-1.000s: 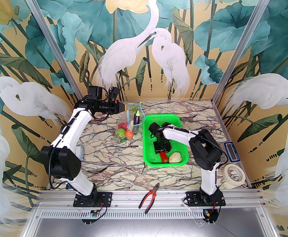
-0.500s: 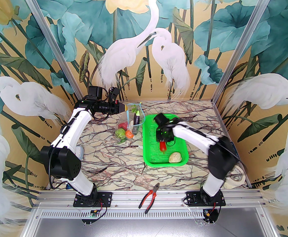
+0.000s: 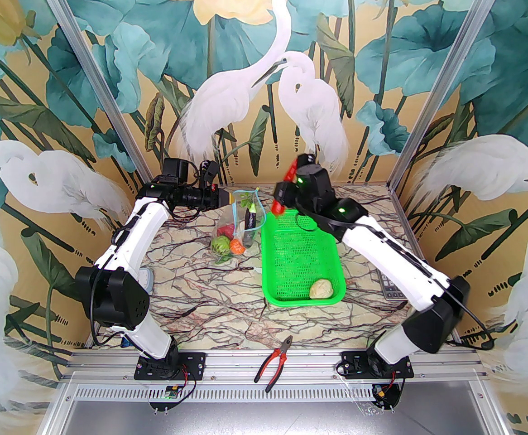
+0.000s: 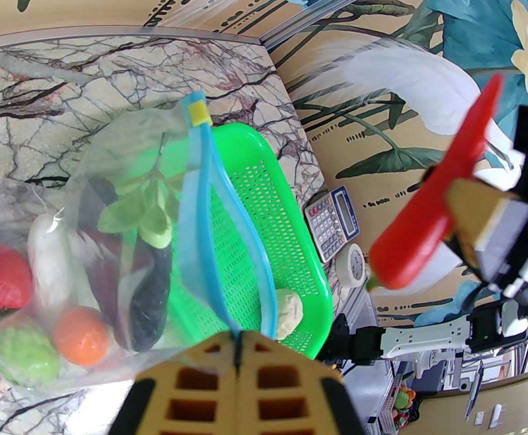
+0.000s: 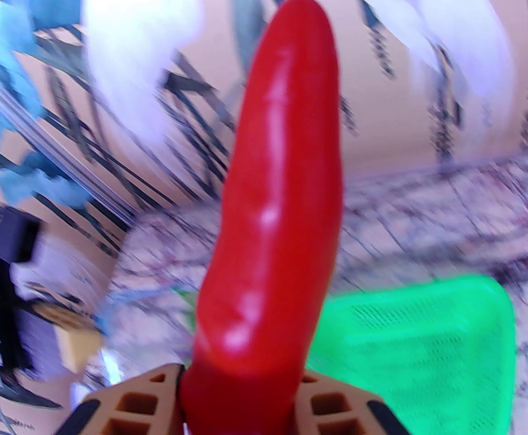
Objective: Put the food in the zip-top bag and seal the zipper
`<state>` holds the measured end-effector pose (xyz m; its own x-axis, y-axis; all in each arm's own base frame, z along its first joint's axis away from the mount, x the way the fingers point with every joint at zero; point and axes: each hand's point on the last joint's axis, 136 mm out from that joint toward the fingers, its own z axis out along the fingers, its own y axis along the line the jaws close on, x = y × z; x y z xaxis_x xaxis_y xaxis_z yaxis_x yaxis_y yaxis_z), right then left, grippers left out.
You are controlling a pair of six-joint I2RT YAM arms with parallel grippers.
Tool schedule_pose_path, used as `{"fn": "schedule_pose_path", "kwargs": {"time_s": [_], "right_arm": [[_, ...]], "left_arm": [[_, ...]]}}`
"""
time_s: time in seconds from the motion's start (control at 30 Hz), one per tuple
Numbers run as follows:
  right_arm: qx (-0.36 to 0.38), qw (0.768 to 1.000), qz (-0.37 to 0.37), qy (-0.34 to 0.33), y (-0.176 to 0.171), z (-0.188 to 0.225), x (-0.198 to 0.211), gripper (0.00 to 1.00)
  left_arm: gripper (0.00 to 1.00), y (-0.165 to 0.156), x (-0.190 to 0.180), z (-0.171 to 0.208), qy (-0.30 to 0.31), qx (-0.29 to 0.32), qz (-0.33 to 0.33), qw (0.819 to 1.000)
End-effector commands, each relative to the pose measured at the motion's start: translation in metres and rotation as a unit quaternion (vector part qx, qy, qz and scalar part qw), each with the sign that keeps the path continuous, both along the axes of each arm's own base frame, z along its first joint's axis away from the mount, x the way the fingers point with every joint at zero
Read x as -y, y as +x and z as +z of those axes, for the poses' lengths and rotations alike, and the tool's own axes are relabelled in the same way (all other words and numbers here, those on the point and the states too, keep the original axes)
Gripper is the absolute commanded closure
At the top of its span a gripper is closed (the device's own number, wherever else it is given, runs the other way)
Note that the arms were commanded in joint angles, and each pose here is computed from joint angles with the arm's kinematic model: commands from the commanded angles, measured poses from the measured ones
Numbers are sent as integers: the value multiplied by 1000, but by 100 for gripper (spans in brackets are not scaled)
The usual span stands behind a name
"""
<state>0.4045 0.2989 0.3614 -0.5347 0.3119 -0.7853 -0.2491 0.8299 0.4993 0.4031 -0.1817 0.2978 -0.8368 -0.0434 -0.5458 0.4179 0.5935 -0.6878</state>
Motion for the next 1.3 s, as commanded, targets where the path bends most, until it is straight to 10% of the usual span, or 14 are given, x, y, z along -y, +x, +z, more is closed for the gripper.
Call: {"fn": "schedule_pose_path", "kwargs": {"time_s": [0.0,1.27], "right_arm": [[24,1000,-3,16,14,6,-24,75],[-94,992,64,-57,7,-111,-108,68]], "left_arm": [[97,3,2,6,-10,6,-6,1000],[97,10,5,26,-29,26,-2,999]]}}
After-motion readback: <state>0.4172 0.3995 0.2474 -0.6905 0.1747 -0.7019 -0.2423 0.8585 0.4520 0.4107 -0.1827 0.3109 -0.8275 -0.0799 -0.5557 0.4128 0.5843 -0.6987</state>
